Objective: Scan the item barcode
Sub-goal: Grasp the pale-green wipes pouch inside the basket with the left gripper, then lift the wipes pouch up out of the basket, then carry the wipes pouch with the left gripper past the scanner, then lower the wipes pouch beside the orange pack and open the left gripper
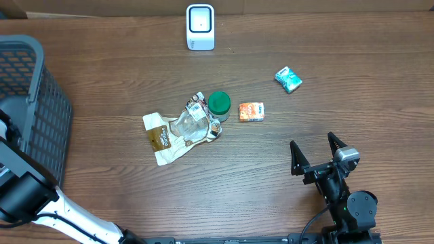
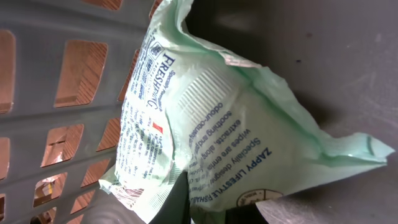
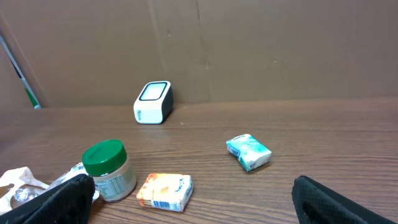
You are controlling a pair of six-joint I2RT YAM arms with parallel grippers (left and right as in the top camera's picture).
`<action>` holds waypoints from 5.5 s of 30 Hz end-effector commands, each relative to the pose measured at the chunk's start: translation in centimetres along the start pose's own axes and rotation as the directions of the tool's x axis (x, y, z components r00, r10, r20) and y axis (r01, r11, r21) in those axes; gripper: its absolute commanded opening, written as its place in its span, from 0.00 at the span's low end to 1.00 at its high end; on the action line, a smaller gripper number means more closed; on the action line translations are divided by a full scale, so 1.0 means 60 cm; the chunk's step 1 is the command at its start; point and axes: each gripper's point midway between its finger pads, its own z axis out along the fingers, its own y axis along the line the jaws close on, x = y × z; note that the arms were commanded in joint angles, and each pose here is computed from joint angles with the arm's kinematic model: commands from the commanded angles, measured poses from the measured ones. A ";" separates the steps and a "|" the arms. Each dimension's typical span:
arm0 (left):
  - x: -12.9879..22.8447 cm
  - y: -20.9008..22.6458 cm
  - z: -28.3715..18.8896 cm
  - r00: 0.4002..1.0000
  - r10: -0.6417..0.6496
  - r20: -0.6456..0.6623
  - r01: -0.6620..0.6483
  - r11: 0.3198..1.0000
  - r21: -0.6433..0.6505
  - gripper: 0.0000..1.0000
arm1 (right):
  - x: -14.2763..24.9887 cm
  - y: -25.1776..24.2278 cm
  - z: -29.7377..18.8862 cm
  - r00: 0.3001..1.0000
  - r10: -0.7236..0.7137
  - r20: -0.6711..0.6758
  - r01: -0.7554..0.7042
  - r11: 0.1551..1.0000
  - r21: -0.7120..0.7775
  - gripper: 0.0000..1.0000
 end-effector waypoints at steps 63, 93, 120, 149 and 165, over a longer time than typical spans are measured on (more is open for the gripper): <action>-0.069 -0.113 -0.085 0.977 -0.142 0.158 0.056 0.889 0.455 0.04 | 0.003 0.001 0.000 1.000 0.002 0.004 -0.002 1.000 -0.004 1.00; 0.141 -0.395 -0.899 0.241 0.049 0.969 -0.932 0.291 0.217 0.04 | 0.003 0.001 0.000 1.000 0.002 0.004 -0.002 1.000 -0.004 1.00; 0.392 -0.823 -0.895 -0.374 0.233 0.898 -0.927 -0.092 -0.362 0.04 | 0.003 0.001 0.000 1.000 0.002 0.004 -0.002 1.000 -0.004 1.00; 0.496 -0.894 -0.859 -0.509 0.210 0.834 -0.854 -0.244 -0.460 0.04 | 0.003 0.001 0.000 1.000 0.002 0.004 -0.002 1.000 -0.004 1.00; 0.512 -0.962 -0.745 -0.786 0.215 0.580 -0.612 -0.406 -0.679 0.04 | 0.003 0.001 0.000 1.000 0.002 0.004 -0.002 1.000 -0.004 1.00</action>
